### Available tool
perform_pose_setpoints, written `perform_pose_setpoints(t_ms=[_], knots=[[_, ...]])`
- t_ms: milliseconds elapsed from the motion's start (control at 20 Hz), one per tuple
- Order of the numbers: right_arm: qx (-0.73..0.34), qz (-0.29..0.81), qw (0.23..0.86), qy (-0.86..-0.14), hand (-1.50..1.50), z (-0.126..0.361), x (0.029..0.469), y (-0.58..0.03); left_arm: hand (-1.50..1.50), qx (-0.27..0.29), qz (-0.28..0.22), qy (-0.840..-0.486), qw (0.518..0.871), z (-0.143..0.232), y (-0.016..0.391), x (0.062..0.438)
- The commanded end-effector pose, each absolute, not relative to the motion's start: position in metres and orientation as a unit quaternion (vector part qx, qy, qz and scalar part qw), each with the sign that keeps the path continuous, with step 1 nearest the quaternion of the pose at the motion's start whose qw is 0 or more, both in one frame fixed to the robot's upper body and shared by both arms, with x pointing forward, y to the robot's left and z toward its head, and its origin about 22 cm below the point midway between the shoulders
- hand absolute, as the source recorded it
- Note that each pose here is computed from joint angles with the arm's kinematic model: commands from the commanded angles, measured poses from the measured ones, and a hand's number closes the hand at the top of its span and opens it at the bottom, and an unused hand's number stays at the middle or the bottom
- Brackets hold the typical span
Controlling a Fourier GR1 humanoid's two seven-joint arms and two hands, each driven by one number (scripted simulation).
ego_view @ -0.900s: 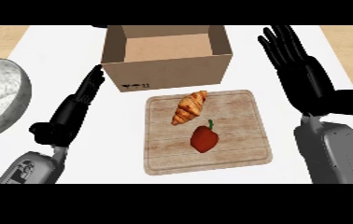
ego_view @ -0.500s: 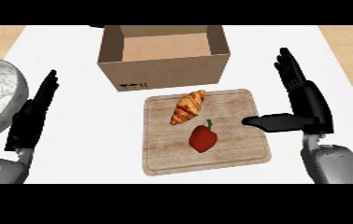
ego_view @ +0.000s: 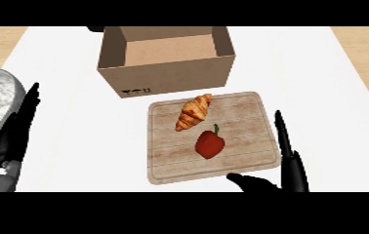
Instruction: Pick the bell pepper from the cutting board and place it in the cardboard box
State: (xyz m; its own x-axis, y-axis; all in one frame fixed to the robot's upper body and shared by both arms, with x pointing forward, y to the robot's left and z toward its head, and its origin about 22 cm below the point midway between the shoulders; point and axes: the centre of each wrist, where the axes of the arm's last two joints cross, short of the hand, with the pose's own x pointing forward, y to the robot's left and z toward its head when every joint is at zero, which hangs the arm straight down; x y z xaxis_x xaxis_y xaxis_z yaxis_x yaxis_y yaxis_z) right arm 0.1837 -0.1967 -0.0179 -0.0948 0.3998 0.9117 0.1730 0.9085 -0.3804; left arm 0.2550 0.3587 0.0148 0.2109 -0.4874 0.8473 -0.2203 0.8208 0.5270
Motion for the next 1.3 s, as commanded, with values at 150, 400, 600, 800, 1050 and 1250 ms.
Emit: perform_pose_setpoints(t_ms=[150,400,600,800,1050,1250], knots=[[-0.306,0.208,0.625,-0.687,-1.50,-0.012,0.151,-0.226,0.00,0.300,-0.094,-0.621,0.718,0.028,0.365,0.265],[-0.323,0.314,0.659,-0.603,-1.50,0.019,0.176,-0.223,0.00,0.290,-0.101,-0.618,0.724,0.024,0.353,0.260],[-0.295,0.385,0.687,-0.542,-1.50,0.046,0.183,-0.194,0.00,0.292,-0.098,-0.620,0.722,0.019,0.362,0.262],[-0.284,0.439,0.709,-0.473,-1.50,0.063,0.204,-0.191,0.00,0.284,-0.098,-0.624,0.721,0.007,0.342,0.266],[-0.257,0.453,0.729,-0.444,-1.50,0.064,0.222,-0.140,0.00,0.288,-0.097,-0.618,0.725,0.012,0.355,0.266],[-0.274,0.455,0.733,-0.425,-1.50,0.076,0.241,-0.142,0.00,0.290,-0.094,-0.621,0.722,0.009,0.354,0.264]])
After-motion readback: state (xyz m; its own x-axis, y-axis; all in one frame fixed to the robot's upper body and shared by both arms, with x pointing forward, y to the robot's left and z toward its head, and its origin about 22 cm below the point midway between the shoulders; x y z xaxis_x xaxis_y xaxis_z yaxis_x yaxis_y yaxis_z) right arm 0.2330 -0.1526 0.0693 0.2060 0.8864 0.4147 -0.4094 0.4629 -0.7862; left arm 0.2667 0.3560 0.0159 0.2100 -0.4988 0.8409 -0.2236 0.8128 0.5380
